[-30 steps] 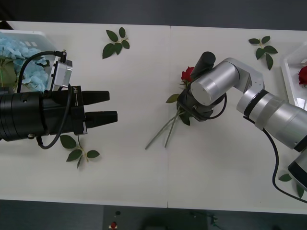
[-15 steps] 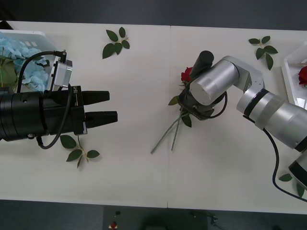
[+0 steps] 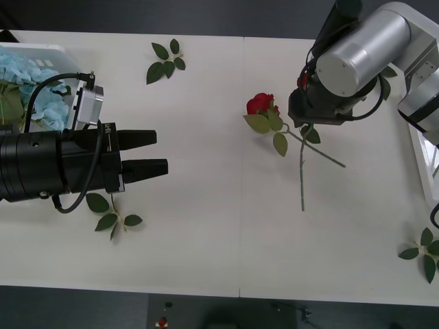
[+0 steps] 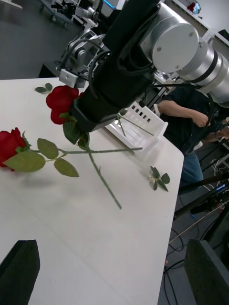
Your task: Put the red flowers into the right box and the blue flowers into the left box
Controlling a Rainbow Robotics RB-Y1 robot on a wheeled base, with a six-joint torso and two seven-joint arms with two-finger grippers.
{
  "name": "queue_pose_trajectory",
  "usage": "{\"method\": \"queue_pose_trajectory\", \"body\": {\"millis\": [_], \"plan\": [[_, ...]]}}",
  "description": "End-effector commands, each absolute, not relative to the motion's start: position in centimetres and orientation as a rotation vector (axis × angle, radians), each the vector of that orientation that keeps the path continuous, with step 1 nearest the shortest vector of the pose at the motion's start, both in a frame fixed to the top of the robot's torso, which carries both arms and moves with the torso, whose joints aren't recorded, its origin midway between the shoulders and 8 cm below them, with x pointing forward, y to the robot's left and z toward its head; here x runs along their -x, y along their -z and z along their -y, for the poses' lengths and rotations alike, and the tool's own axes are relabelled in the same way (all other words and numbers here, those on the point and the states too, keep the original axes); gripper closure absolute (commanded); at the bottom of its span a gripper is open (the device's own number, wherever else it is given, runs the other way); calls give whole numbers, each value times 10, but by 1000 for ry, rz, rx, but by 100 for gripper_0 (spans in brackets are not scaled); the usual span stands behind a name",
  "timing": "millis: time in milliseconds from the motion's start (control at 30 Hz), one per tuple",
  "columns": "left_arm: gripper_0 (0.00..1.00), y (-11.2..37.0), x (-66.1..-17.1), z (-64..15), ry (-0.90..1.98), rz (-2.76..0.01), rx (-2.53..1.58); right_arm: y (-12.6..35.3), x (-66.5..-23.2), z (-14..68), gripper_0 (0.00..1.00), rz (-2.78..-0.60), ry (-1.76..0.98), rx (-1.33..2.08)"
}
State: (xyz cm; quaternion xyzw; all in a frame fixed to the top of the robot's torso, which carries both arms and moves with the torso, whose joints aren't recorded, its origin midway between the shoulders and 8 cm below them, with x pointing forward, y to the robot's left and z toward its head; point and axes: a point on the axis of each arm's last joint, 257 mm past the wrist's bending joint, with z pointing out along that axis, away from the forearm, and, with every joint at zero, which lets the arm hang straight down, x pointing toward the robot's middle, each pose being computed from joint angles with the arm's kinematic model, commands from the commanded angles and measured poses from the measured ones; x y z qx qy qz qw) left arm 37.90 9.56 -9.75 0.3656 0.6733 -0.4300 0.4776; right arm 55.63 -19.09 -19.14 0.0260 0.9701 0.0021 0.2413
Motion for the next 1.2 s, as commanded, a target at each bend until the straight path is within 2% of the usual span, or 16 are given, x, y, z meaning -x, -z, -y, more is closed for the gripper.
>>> {"method": "queue_pose_trajectory", "body": {"millis": [33, 400, 633, 933, 1200], "plan": [[12, 85, -384, -95, 1018, -1611, -917, 155, -554, 189, 100, -2618, 22, 32], [12, 85, -384, -95, 1018, -1611, -917, 116, -537, 212, 100, -2667, 132, 36], [12, 85, -384, -95, 1018, -1611, -917, 81, -542, 267, 100, -2679, 187, -101], [12, 85, -384, -95, 1018, -1611, -917, 35, -547, 426, 100, -2658, 206, 18], [12, 85, -384, -95, 1018, -1611, -917, 5, -507, 617, 100, -2620, 576, 279]]}}
